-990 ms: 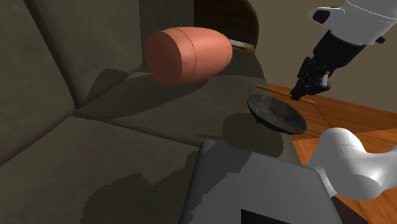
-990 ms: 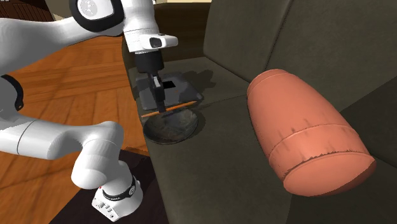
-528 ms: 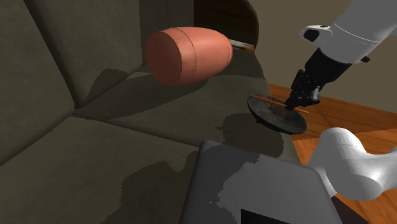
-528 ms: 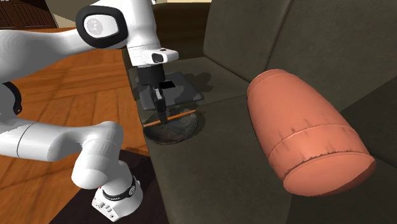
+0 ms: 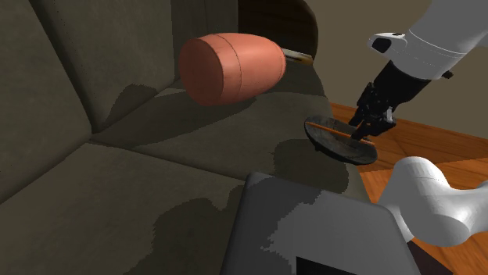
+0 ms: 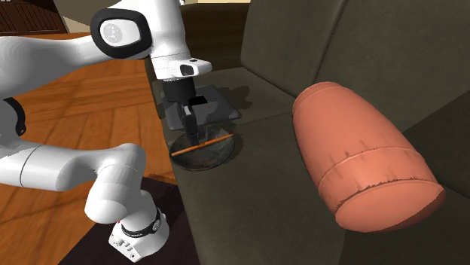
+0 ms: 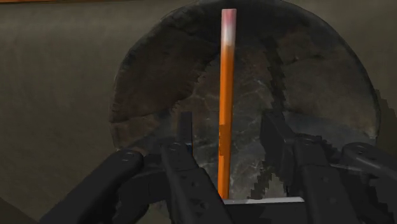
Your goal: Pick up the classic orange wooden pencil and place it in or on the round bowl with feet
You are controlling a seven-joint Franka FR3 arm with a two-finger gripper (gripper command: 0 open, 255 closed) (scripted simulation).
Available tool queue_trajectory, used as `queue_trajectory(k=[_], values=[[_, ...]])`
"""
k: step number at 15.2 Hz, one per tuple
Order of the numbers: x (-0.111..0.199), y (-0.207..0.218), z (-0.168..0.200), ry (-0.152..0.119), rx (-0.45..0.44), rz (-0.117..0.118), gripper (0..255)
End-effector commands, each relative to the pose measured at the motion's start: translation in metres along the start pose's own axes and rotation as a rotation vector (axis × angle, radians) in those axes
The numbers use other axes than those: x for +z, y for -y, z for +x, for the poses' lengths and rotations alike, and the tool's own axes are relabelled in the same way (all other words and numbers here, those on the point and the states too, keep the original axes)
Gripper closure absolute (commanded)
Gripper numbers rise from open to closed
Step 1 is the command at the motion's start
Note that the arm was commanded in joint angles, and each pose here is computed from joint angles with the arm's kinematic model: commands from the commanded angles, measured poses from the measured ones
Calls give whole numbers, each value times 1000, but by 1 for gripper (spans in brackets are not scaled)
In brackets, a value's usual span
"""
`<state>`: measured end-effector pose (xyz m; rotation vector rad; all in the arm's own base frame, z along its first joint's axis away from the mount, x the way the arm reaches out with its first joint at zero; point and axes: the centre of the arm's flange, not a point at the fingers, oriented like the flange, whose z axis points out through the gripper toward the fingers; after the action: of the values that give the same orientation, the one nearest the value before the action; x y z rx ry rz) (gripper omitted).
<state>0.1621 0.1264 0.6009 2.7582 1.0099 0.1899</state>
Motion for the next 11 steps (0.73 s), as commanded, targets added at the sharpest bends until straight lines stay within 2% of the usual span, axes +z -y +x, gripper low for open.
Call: queue_trajectory(k=[1, 5, 9, 11], values=[[0, 0, 0, 0, 0, 0, 0], [0, 0, 0, 0, 0, 0, 0], [-50, 0, 0, 0, 0, 0, 0], [-50, 0, 0, 0, 0, 0, 0]])
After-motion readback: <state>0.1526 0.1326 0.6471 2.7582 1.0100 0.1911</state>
